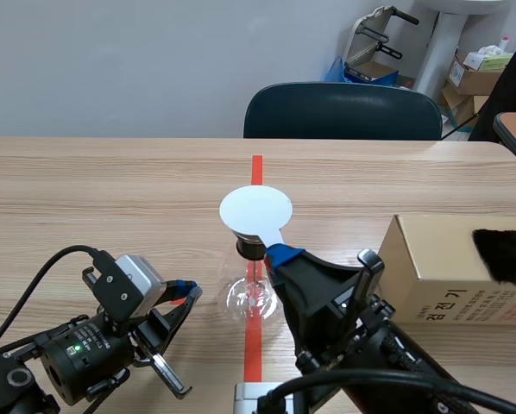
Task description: Do the electroscope experiment
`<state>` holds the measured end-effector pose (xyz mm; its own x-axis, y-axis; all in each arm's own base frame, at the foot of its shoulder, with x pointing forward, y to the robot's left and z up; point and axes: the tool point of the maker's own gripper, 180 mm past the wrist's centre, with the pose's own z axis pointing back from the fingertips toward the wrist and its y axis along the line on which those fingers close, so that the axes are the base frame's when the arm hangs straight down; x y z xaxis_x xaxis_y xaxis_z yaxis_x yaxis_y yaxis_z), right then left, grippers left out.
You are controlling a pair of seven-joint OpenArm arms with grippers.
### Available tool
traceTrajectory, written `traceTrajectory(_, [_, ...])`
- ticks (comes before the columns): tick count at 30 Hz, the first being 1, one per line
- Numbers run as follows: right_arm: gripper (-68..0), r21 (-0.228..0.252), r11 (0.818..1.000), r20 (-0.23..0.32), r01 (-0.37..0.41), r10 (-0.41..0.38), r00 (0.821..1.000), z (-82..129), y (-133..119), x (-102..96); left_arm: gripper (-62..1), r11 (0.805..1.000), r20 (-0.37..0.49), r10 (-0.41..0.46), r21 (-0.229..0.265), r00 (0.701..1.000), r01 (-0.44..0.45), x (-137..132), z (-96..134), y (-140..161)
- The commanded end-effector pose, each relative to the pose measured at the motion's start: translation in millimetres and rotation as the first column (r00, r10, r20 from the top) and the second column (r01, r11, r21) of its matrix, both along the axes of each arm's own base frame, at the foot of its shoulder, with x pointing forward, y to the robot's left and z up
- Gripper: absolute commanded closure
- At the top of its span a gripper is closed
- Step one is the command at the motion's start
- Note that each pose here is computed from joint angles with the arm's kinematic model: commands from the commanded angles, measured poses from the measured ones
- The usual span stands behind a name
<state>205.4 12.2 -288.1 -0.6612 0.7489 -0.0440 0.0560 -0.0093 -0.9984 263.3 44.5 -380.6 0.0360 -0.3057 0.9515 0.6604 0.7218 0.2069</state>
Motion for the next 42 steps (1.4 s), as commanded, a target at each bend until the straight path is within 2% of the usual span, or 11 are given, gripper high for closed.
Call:
traceTrajectory(1, [-1.0, -0.007, 1.000, 0.022, 0.023, -0.023, 0.999, 3.8, -6.5, 3.9, -5.5, 1.000, 0.024, -0.001, -0.028, 1.000, 0.002, 2.6, 9.0, -4.8])
traceTrajectory(5, [-1.0, 0.000, 0.993, 0.023, 0.121, -0.121, 0.992, 4.9, -20.6, 14.6, -5.5, 1.000, 0.024, -0.001, -0.028, 1.000, 0.002, 2.6, 9.0, -4.8])
traceTrajectory(8, [-1.0, 0.008, 0.976, 0.024, 0.217, -0.217, 0.976, 5.9, -35.5, 23.7, -5.5, 1.000, 0.024, -0.001, -0.028, 1.000, 0.002, 2.6, 9.0, -4.8])
traceTrajectory(11, [-1.0, 0.016, 0.949, 0.023, 0.315, -0.315, 0.949, 6.8, -52.0, 31.8, -5.5, 1.000, 0.024, -0.001, -0.028, 1.000, 0.002, 2.6, 9.0, -4.8])
traceTrajectory(16, [-1.0, 0.029, 0.891, 0.021, 0.453, -0.454, 0.891, 8.0, -77.5, 40.5, -5.5, 1.000, 0.024, -0.001, -0.028, 1.000, 0.002, 2.6, 9.0, -4.8])
traceTrajectory(20, [-1.0, 0.035, 0.848, 0.019, 0.528, -0.529, 0.848, 8.4, -92.8, 43.6, -5.5, 1.000, 0.024, -0.001, -0.028, 1.000, 0.002, 2.6, 8.9, -4.8])
traceTrajectory(24, [-1.0, 0.039, 0.821, 0.017, 0.569, -0.570, 0.821, 8.7, -101.5, 44.8, -5.5, 1.000, 0.024, -0.001, -0.028, 1.000, 0.002, 2.6, 8.9, -4.8])
traceTrajectory(29, [-1.0, 0.038, 0.820, 0.018, 0.571, -0.572, 0.820, 8.7, -102.0, 44.9, -5.5, 1.000, 0.024, -0.001, -0.028, 1.000, 0.002, 2.6, 8.9, -4.8])
traceTrajectory(33, [-1.0, 0.036, 0.836, 0.018, 0.548, -0.548, 0.836, 8.5, -96.9, 44.2, -5.5, 1.000, 0.024, -0.001, -0.028, 1.000, 0.002, 2.6, 8.9, -4.8])
traceTrajectory(36, [-1.0, 0.033, 0.860, 0.019, 0.509, -0.510, 0.860, 8.3, -88.9, 42.9, -5.5, 1.000, 0.024, -0.001, -0.028, 1.000, 0.002, 2.6, 8.9, -4.8])
traceTrajectory(42, [-1.0, 0.020, 0.931, 0.022, 0.364, -0.364, 0.931, 7.2, -60.6, 35.1, -5.5, 1.000, 0.024, -0.001, -0.028, 1.000, 0.002, 2.6, 8.9, -4.8])
